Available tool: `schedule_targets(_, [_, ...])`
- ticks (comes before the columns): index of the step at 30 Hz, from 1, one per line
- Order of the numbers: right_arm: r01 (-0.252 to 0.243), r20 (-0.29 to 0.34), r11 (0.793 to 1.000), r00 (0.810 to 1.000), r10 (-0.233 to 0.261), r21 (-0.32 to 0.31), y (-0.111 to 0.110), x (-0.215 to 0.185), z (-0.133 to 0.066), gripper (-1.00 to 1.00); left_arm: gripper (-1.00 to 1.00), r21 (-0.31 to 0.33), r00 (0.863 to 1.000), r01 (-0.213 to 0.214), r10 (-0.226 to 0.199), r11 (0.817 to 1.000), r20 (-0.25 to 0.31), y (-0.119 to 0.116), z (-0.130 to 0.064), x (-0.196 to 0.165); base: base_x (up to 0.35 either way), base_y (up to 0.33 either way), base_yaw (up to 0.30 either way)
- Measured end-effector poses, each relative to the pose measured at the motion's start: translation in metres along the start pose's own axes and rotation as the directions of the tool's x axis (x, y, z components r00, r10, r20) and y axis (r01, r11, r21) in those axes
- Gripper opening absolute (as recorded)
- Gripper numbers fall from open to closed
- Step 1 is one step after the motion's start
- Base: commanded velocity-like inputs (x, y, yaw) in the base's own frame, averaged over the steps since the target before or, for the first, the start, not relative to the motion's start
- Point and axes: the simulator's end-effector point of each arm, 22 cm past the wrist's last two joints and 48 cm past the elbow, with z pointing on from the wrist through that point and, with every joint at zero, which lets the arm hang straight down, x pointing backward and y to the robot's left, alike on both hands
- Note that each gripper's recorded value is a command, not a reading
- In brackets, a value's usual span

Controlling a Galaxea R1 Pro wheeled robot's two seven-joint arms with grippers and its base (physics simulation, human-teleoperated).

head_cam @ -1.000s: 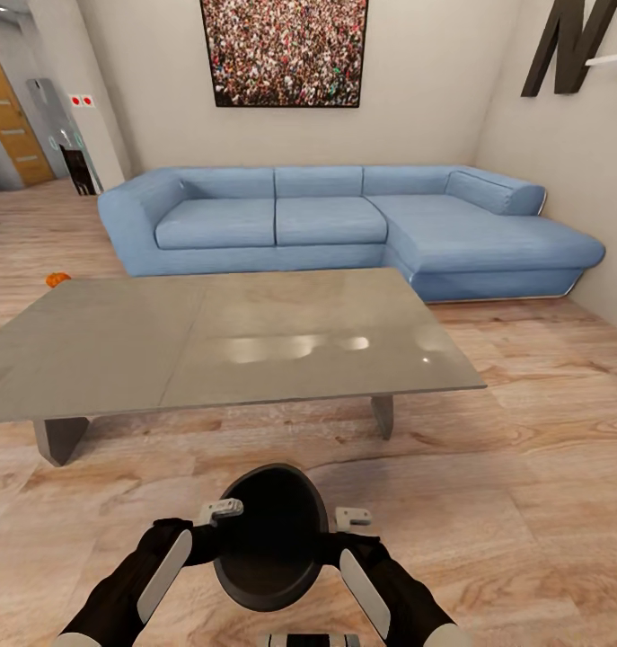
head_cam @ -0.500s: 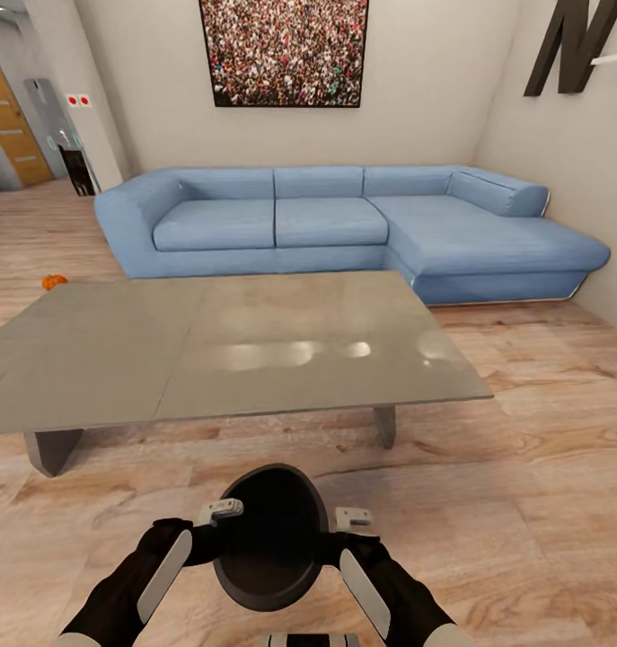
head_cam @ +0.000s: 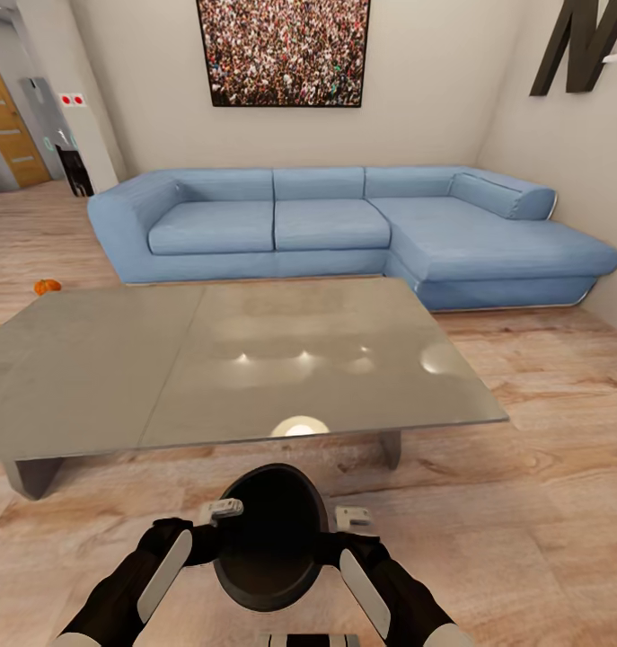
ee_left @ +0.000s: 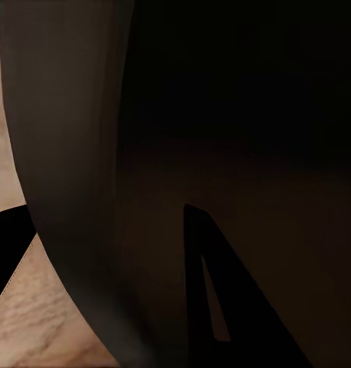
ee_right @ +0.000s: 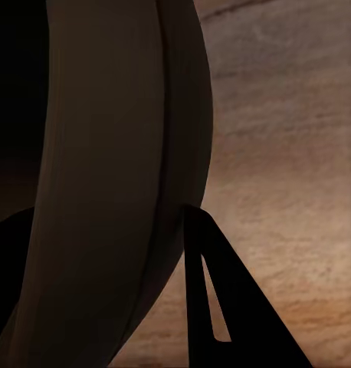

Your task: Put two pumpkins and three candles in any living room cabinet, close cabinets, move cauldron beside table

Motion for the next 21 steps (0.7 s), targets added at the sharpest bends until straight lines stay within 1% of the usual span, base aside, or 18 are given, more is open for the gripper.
schedule_targets(11, [0.000,-0.002,1.000,1.000,0.000,0.000,0.000,0.000,0.000,-1.00,-1.00,0.000,1.000,0.000,0.000,1.000,-0.002,0.000,0.000,0.000,0.012,0.000,0.000])
schedule_targets(21, [-0.007,-0.039,1.000,0.999,0.007,0.003,-0.004,0.016,0.012,-1.00,-1.00,-0.005,0.999,0.009,-0.009,1.000,-0.038,0.005,0.014,0.014,0.000,0.000,0.000])
